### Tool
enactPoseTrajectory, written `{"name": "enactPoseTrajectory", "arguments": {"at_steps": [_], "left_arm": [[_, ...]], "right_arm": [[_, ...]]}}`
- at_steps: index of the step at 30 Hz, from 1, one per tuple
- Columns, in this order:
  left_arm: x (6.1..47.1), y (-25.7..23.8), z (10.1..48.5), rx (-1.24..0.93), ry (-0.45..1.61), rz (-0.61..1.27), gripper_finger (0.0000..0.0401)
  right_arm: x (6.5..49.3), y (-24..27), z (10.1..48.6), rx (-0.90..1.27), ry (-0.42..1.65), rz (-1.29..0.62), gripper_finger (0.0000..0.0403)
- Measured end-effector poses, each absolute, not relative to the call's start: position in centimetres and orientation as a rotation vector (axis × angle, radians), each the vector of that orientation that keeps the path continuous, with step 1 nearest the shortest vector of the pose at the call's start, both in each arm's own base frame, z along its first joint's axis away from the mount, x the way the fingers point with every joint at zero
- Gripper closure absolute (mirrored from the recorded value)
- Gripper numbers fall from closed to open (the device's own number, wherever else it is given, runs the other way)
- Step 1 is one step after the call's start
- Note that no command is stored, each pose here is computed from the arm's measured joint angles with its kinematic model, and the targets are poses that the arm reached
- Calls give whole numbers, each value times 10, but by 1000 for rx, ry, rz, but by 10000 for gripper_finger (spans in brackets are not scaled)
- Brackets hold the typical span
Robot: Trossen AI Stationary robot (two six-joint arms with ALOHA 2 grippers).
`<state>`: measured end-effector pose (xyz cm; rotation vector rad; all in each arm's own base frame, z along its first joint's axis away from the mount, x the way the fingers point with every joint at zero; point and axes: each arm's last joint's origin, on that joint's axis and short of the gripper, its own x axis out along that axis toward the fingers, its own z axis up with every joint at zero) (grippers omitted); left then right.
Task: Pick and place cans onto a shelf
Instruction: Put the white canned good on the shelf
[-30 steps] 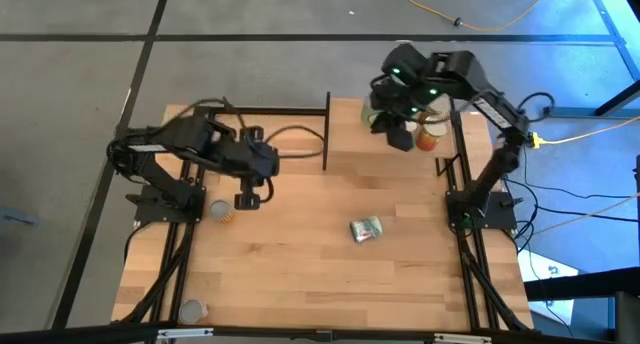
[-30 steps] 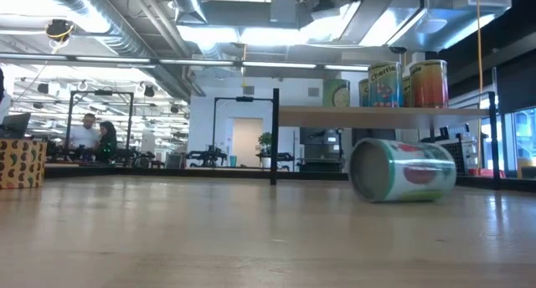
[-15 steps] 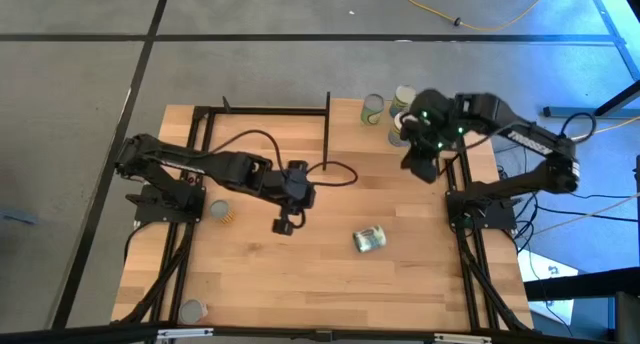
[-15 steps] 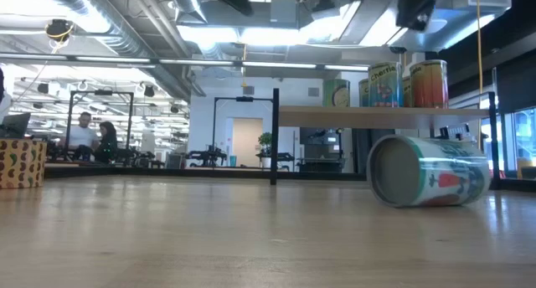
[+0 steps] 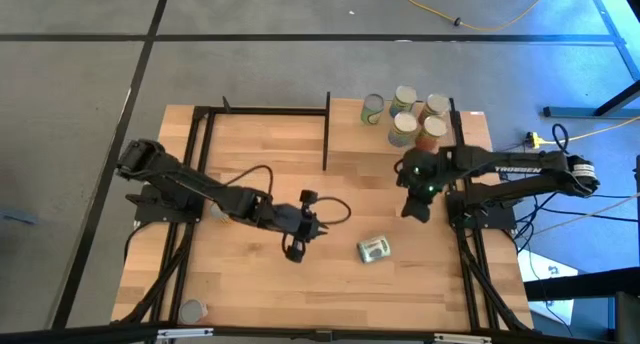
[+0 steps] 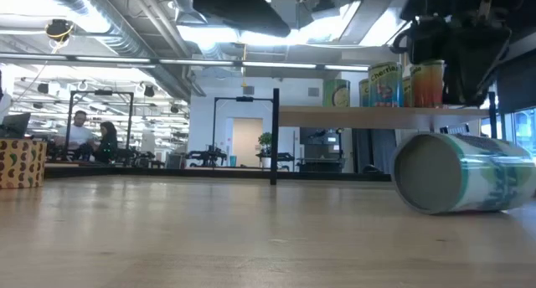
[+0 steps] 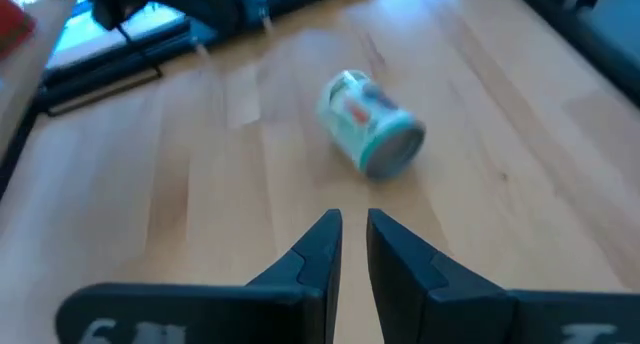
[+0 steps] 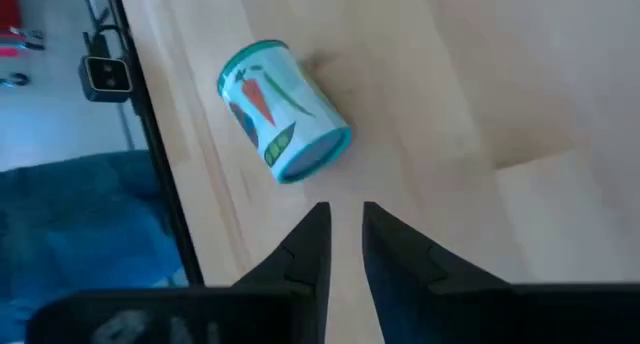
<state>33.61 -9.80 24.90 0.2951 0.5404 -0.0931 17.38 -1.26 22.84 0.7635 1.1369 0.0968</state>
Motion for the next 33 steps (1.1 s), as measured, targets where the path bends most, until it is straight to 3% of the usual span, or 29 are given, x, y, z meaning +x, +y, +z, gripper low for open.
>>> {"name": "enactPoseTrajectory", "arguments": {"at_steps": [10, 17, 33], "left_arm": [[366, -127, 195, 413, 528, -160, 356], [386, -136, 160, 520, 420, -199, 356], [428, -152, 124, 722, 268, -257, 356]], "right_arm": [[181, 22, 201, 907, 1068, 88, 340], [178, 43, 199, 986, 1104, -37, 340], [169, 79, 191, 1196, 1189, -268, 340]]}}
